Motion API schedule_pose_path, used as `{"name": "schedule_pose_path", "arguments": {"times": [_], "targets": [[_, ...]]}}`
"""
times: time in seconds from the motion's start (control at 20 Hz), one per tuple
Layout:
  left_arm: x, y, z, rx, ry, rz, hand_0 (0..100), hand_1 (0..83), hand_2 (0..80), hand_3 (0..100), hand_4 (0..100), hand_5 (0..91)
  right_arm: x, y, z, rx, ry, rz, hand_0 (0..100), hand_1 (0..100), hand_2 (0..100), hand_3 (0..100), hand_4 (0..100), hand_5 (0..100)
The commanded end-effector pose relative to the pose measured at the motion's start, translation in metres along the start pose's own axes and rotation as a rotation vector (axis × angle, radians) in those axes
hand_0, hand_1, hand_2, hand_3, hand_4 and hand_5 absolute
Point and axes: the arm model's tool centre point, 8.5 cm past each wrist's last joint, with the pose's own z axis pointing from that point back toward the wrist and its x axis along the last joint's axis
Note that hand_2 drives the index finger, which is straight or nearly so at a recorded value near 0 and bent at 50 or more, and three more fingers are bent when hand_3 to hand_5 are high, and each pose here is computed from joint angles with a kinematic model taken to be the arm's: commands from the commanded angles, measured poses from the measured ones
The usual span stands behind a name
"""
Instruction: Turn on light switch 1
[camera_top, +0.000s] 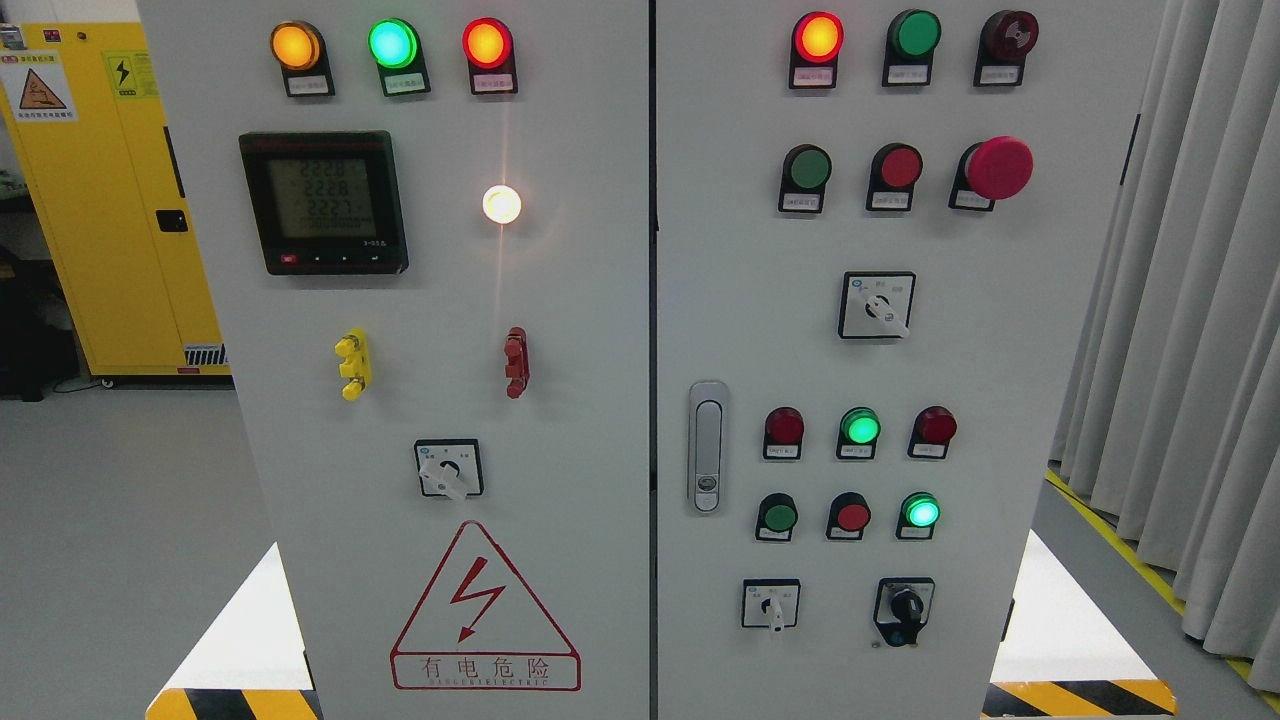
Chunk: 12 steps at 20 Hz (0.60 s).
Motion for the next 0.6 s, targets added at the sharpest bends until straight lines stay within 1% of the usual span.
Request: {"name": "schedule_pose_path", "arguments": {"times": [0.0, 0.15, 0.3, 0.35, 0.45, 0.55], "targets": [[-0.0310, 0.0069, 0.0065, 0.011, 0.122, -0.008, 29, 15.4, 0.0, 0, 0, 0.0, 0.0000, 0.0001, 0.0000, 0.001, 0.000, 0.000, 0, 50, 4, 0, 0, 0], [-0.0309, 0.0071, 0.0065, 0.017, 0.117, 0.018, 28, 14.2, 0.0, 0, 0, 0.0, 0.0000, 0.0001, 0.0000, 0.001, 0.000, 0.000, 0, 50, 4, 0, 0, 0], [-0.0304, 0.0063, 0.0063, 0.015, 0.113, 0.024, 28, 13.5, 0.0, 0, 0, 0.0, 0.0000, 0.0001, 0.0000, 0.001, 0.000, 0.000, 0, 50, 4, 0, 0, 0], [-0.0303, 0.0064, 0.0063, 0.017, 0.111, 0.033, 28, 13.4, 0.0, 0, 0, 0.0, 0.0000, 0.0001, 0.0000, 0.001, 0.000, 0.000, 0, 50, 4, 0, 0, 0], [-0.0305, 0.0030, 0.0058, 0.017, 0.105, 0.069, 28, 13.0, 0.0, 0, 0, 0.0, 0.0000, 0.0001, 0.0000, 0.001, 0.000, 0.000, 0, 50, 4, 0, 0, 0], [-0.0295, 0.0032, 0.0055, 0.018, 0.103, 0.075, 27, 12.9, 0.0, 0, 0, 0.0, 0.0000, 0.0000, 0.0000, -0.001, 0.000, 0.000, 0, 50, 4, 0, 0, 0]]}}
